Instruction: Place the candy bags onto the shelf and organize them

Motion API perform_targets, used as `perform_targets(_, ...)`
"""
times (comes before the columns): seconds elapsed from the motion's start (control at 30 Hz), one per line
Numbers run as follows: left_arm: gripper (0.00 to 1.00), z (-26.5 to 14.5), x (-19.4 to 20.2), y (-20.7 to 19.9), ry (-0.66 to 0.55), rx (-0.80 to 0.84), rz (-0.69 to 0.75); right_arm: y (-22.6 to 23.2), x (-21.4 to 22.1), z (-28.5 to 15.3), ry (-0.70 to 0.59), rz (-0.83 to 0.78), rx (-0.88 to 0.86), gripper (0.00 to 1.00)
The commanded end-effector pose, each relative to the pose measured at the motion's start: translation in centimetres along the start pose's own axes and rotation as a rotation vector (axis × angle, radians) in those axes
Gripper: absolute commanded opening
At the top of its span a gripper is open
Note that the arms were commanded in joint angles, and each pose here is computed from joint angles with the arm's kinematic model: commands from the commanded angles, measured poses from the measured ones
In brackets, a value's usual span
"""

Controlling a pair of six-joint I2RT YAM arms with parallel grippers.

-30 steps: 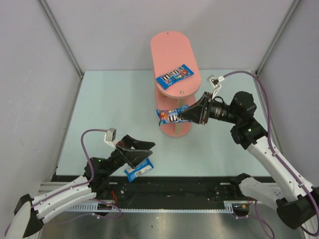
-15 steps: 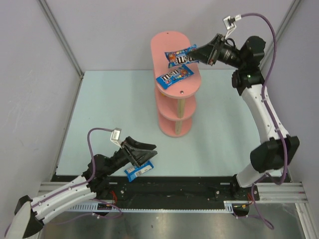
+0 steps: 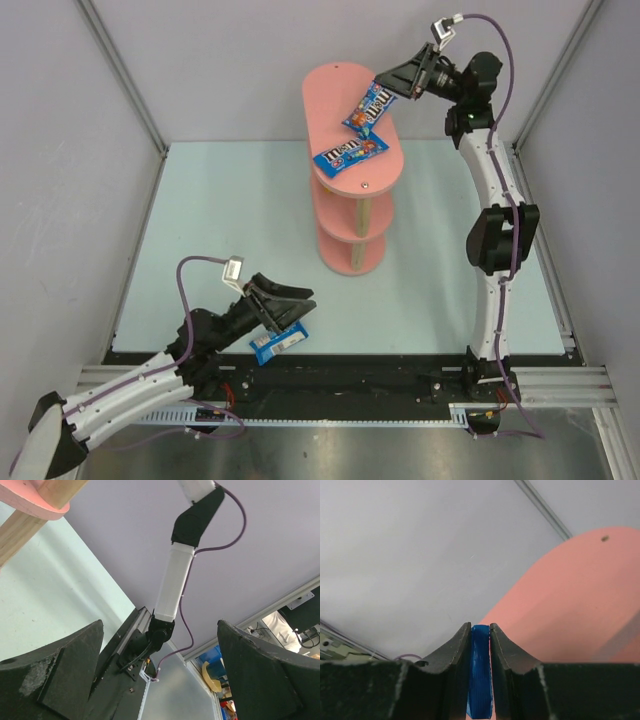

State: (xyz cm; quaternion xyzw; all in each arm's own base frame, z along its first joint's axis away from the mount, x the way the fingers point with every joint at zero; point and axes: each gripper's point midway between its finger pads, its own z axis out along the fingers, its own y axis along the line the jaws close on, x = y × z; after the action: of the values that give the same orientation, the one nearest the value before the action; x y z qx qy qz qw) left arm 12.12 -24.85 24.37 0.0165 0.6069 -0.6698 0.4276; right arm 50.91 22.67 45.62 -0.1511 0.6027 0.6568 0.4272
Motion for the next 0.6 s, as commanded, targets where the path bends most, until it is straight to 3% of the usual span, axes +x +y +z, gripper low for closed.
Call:
perform_targets(0.0,1.00,0.1,-1.3,-1.0,-0.048,0.037,0.013,2.7,0.7,0.8,0.036,-0.010,-0.073,0.25)
perform_targets(0.2,1.00,0.0,-1.3,-0.8,-0.051,0.033,0.012,1.7,0.7,-0.2,0.016,-0.019,-0.044,0.20)
perform_targets(0.33,0.99,0.0,-1.2,-0.5,-0.053,0.032,0.005,1.4,-0.1,-1.1,-0.017,-0.005,-0.038,0.08)
perform_targets(0.57,1.00,0.1,-1.2,-0.4,-0.058,0.031,0.001,1.7,-1.6,-1.3,-0.085,0.005,-0.031,0.00)
